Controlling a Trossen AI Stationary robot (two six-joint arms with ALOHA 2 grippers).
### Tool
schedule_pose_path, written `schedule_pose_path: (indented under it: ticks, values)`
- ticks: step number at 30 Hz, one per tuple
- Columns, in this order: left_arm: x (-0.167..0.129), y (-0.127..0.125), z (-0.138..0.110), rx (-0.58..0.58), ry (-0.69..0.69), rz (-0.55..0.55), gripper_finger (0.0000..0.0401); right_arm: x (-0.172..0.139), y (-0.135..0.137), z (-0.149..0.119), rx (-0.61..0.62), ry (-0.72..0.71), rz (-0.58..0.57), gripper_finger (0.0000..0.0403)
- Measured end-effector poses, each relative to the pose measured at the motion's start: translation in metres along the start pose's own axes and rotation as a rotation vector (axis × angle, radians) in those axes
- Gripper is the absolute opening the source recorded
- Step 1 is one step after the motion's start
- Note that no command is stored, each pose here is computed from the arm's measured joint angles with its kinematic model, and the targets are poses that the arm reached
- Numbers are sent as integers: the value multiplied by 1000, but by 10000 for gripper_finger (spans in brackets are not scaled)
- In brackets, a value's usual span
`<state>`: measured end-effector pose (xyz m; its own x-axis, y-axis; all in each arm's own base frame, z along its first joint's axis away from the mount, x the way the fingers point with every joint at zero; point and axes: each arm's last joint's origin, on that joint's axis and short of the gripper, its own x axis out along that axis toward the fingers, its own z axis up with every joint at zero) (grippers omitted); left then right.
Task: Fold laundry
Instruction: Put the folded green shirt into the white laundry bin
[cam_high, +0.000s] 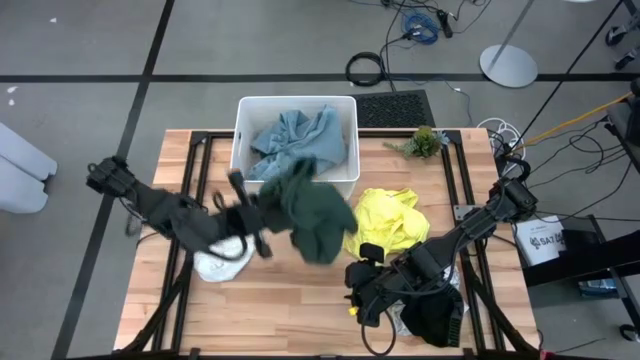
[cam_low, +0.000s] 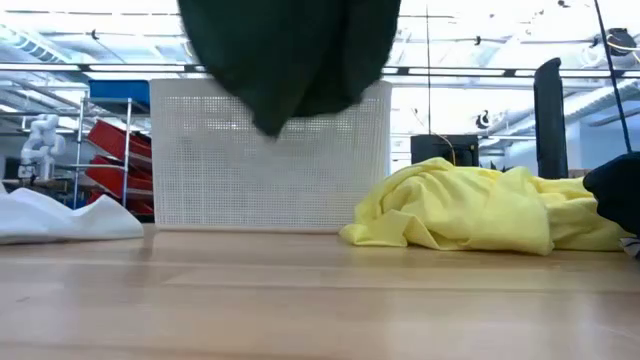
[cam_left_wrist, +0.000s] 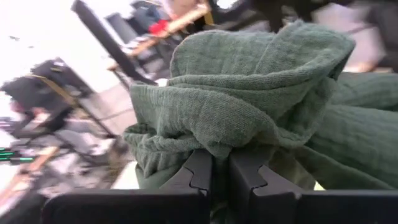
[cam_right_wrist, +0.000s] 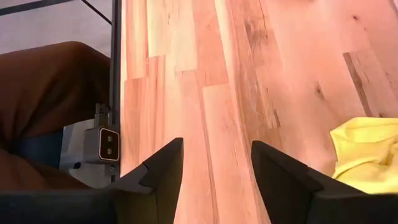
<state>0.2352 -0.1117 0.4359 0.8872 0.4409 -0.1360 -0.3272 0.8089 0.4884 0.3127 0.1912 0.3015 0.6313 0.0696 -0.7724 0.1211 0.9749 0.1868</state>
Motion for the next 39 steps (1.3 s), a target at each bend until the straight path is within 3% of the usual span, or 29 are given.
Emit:
schedule_pose_path:
  ticks: [6, 13, 28, 39]
  values:
    - [1, 65, 29, -2, 23, 201, 22, 0, 2, 3, -25, -26, 20, 178]
    - [8, 117, 27, -34, 120, 353, 22, 1, 1, 5, -66, -40, 24, 178]
    - [89, 140, -59, -66, 522, 206, 21, 4, -7, 11, -103, -46, 4, 178]
    - [160, 138, -155, -46, 825, 75, 21, 4, -7, 11, -113, -48, 2, 178]
